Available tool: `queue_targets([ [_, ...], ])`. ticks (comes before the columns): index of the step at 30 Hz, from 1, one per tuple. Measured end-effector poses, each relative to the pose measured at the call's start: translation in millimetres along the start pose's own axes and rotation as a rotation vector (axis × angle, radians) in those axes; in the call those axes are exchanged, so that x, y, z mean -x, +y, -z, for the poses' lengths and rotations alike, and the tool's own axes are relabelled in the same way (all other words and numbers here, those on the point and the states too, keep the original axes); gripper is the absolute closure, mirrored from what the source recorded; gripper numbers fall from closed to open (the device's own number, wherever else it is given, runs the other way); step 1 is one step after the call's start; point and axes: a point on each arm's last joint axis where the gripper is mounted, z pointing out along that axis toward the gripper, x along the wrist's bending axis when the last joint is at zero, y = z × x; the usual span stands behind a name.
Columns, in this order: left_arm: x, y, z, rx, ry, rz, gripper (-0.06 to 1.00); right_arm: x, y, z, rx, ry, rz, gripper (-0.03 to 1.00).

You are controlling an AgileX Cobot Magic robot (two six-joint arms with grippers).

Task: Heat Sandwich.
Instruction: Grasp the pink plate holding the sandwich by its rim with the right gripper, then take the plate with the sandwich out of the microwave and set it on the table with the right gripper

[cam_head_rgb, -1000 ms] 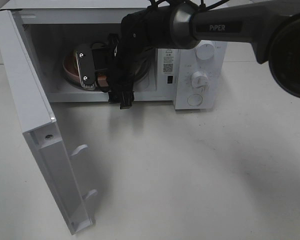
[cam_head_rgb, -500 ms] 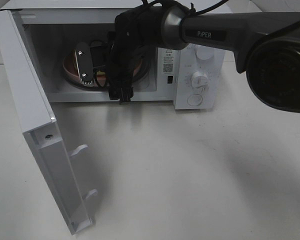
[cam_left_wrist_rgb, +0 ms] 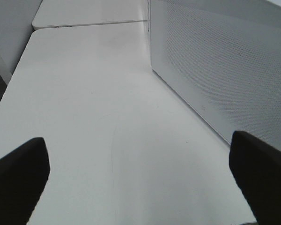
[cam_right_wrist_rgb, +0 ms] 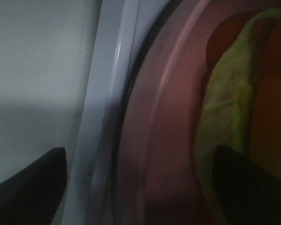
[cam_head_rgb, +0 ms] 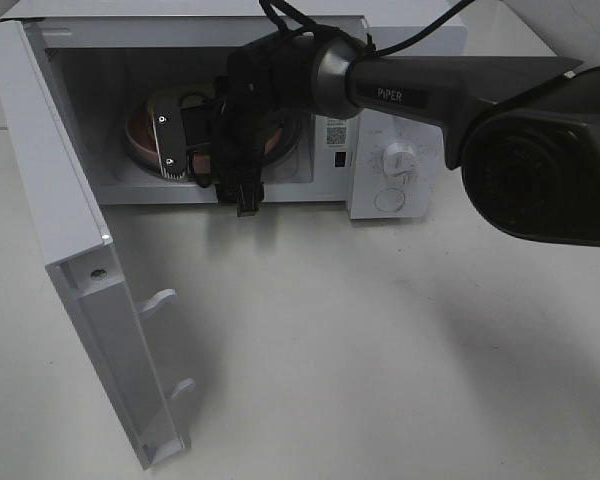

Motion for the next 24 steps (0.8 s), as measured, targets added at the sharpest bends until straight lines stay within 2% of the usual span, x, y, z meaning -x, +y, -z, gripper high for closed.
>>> queue_targets([
  [9,-0.2,0.0,0.0,0.0,0.002,-0.001,-0.05,-1.7,-1.0,-3.0,-0.003,0.005,-0.014,0.23],
  [13,-0.3,0.0,0.0,-0.001,0.003,-0.002,-0.05,-3.5,-0.3,-1.9,-0.009,0.03,-0.065,0.37],
  [14,-0.3,0.0,0.0,-0.001,0.003,-0.002,-0.05,-3.5,-0.3,-1.9,-0.009,0.03,-0.065,0.37],
  [15,-0.3,0.0,0.0,-0.001,0.003,-0.002,-0.05,-3.5,0.6,-0.5,-0.006,0.035,-0.07,0.46],
  [18,-0.3,0.0,0.0,-0.001,0.003,-0.002,-0.05,-4.2,3.9,2.6,-0.005,0.049,-0.072,0.56],
  [24,-0.3,0.0,0.0,-0.001,0.003,-0.002,-0.05,-4.1,3.9,3.1,-0.006,0.05,-0.072,0.56],
])
